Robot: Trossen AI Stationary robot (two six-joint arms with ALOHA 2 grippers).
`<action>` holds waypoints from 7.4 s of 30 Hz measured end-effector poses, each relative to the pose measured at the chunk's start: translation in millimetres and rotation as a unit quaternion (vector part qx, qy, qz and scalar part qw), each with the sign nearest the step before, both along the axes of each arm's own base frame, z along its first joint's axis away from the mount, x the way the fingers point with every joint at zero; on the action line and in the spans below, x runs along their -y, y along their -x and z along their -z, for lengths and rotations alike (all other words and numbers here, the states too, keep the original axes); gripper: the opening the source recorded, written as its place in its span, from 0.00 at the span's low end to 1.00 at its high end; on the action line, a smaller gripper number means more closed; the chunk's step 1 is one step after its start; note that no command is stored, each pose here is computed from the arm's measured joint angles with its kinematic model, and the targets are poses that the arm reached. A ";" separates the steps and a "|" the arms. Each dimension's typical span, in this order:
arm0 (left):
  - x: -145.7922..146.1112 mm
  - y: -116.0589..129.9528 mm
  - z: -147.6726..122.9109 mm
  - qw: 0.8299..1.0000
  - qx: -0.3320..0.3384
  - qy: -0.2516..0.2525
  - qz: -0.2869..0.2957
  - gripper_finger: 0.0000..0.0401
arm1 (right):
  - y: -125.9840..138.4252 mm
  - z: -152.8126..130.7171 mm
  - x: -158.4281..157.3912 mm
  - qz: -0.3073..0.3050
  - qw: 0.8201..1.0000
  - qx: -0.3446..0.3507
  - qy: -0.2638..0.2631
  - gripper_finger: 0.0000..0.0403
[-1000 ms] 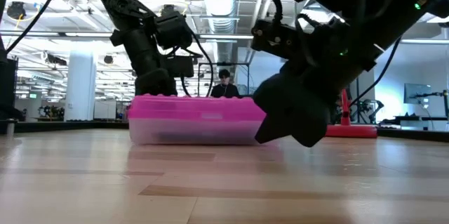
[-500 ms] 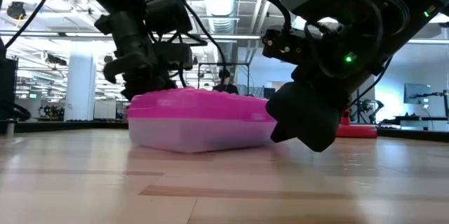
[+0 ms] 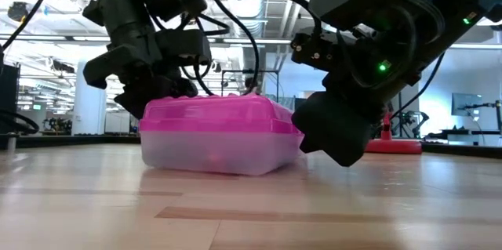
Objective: Pick & place school supplies into a supply box
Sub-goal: Close the pink supply box, then return to Home Position
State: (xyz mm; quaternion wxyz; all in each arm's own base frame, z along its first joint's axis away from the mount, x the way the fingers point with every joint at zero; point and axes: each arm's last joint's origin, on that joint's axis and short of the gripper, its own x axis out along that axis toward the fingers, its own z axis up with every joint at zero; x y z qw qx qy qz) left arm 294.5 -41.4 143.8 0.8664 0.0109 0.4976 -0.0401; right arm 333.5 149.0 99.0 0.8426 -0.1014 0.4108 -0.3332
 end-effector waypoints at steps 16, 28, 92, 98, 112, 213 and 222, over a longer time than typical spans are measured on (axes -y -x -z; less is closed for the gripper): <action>29.9 7.6 0.6 0.999 0.001 -0.034 -0.015 0.42 | 4.9 0.4 -1.3 -0.005 1.000 -0.020 0.013 0.29; 62.4 14.8 -1.3 0.999 0.026 -0.036 0.002 0.42 | 1.7 -0.4 3.2 -0.003 1.000 -0.015 0.027 0.29; 62.8 8.4 -5.8 0.995 0.073 -0.064 0.005 0.42 | 7.8 -1.2 30.8 0.053 0.994 -0.059 0.072 0.29; 62.5 9.2 -5.4 0.996 0.066 -0.066 0.005 0.42 | 8.0 -3.6 29.8 0.053 0.995 -0.054 0.069 0.29; 62.3 9.4 -5.5 0.996 0.065 -0.064 -0.002 0.42 | 16.5 -21.3 19.8 0.051 0.996 -0.031 0.063 0.29; 69.7 64.1 -100.7 0.949 0.229 -0.210 -0.057 0.42 | 103.0 -146.6 -55.3 -0.148 0.967 0.132 0.162 0.29; 66.6 75.9 -115.8 0.957 0.239 -0.164 -0.017 0.42 | 132.6 -182.3 -51.7 -0.172 0.969 0.165 0.064 0.29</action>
